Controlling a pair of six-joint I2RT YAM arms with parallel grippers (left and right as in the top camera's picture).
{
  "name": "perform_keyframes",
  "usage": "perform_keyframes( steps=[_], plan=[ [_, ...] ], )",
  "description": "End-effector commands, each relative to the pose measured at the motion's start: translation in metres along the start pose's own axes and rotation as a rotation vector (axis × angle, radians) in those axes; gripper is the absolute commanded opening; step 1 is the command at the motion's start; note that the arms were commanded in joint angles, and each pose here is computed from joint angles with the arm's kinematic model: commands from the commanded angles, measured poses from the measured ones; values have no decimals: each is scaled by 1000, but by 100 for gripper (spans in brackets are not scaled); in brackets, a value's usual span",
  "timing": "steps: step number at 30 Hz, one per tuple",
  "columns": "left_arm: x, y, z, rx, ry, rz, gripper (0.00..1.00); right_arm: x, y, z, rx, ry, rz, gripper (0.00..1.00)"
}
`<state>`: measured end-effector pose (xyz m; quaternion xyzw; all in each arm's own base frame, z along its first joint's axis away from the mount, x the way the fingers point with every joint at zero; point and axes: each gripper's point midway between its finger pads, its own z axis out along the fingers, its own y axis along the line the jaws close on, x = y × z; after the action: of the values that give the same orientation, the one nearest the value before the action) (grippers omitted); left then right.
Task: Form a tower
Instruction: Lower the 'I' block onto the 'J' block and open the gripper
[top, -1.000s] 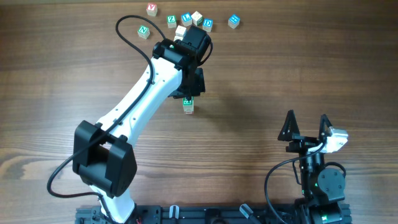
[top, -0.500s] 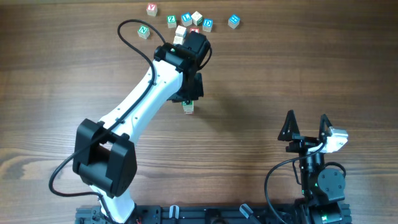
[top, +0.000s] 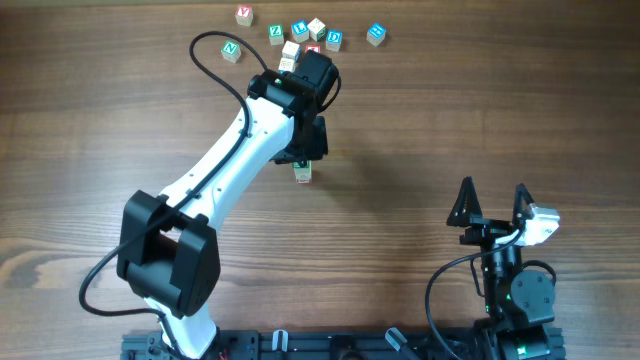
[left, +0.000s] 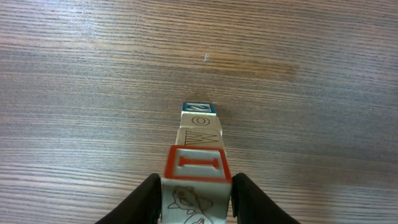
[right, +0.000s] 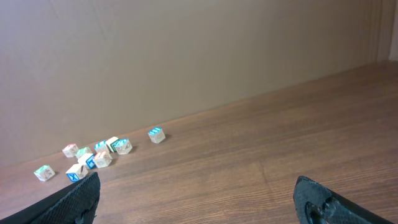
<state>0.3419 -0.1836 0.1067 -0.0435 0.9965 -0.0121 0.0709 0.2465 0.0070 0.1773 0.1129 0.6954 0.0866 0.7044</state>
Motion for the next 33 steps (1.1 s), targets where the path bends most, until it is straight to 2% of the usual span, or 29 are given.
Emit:
perform_keyframes(
  steps=[1,6,16,22,33],
  plan=[
    [2,0,3,-3,7,8,42,-3,-2,0,12,-13,-15,100],
    [1,-1,3,-1,5,8,44,-3,-2,0,12,-13,-15,100],
    [5,-3,3,12,21,8,40,-3,-2,0,12,-13,-15,100],
    [7,-5,3,28,35,8,47,-3,-2,0,12,-13,-15,100],
    [12,-4,3,24,55,8,47,-3,-2,0,12,-13,-15,100]
  ],
)
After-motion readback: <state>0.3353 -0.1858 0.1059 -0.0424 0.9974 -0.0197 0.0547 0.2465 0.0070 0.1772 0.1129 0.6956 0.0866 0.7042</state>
